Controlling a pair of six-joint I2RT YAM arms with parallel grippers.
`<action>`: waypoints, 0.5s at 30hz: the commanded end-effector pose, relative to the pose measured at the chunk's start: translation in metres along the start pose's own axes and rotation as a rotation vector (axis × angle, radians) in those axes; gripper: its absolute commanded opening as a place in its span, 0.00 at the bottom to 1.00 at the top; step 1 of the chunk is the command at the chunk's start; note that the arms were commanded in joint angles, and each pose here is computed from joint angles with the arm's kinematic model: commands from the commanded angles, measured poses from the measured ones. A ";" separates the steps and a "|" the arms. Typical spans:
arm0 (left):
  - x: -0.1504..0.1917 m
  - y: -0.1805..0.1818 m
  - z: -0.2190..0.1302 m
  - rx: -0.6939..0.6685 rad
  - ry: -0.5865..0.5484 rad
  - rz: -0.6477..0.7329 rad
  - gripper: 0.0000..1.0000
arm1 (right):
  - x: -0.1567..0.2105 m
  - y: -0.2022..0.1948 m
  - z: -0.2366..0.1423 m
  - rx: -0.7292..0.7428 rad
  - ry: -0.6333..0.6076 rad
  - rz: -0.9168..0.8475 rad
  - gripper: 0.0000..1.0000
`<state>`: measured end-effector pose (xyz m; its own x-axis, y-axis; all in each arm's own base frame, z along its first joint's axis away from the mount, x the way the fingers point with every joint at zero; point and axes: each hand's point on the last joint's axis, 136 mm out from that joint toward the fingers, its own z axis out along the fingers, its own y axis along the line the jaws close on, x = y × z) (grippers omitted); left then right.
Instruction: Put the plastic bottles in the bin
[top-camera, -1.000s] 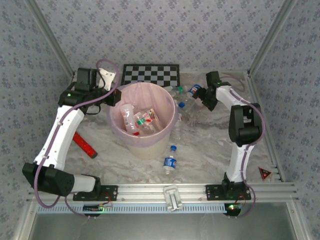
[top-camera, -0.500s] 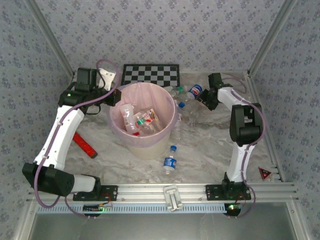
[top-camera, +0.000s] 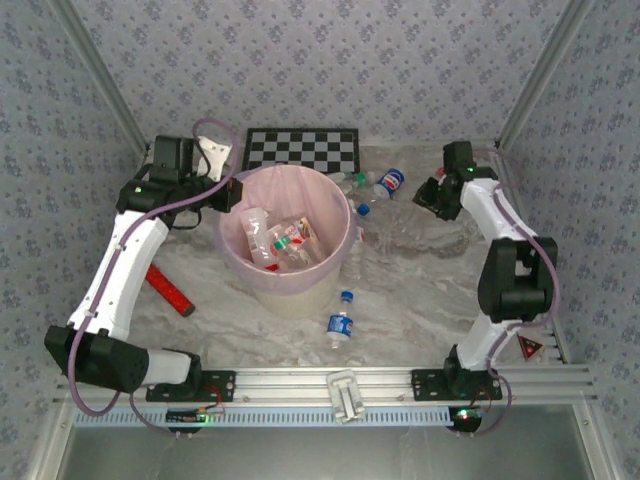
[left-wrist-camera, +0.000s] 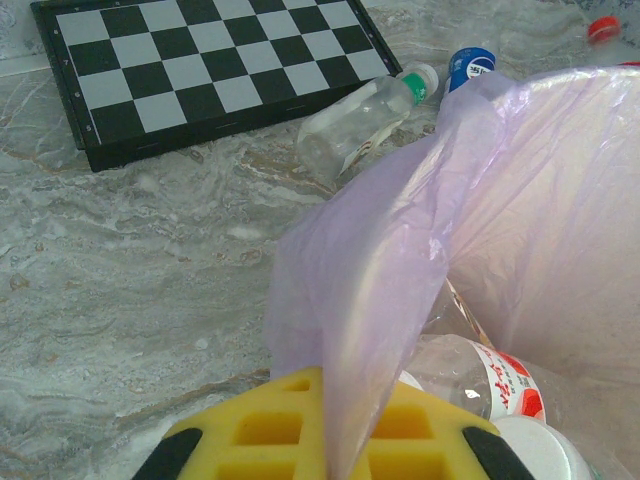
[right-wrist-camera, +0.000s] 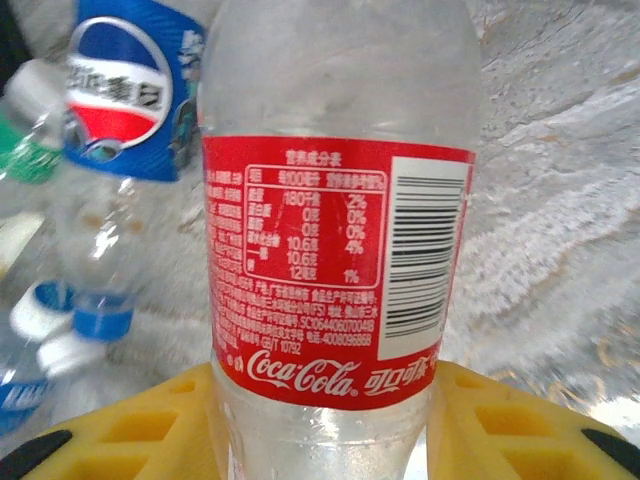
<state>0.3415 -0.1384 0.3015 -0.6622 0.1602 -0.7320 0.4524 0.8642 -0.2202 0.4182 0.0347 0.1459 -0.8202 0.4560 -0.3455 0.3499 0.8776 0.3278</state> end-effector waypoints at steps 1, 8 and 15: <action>0.015 -0.016 -0.003 0.068 0.048 -0.014 0.00 | 0.017 0.012 -0.055 -0.065 0.029 -0.121 0.46; 0.014 -0.014 -0.006 0.054 0.041 -0.010 0.00 | 0.028 0.079 -0.158 -0.360 -0.065 -0.251 0.46; 0.013 -0.014 -0.007 0.052 0.034 -0.013 0.00 | 0.068 0.185 -0.249 -0.714 -0.129 -0.498 0.46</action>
<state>0.3407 -0.1375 0.3020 -0.6599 0.1630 -0.7335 0.4524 0.8656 -0.2147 0.3367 0.1522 0.3664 -0.7580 0.1720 -0.6291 -0.2686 0.7967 0.5414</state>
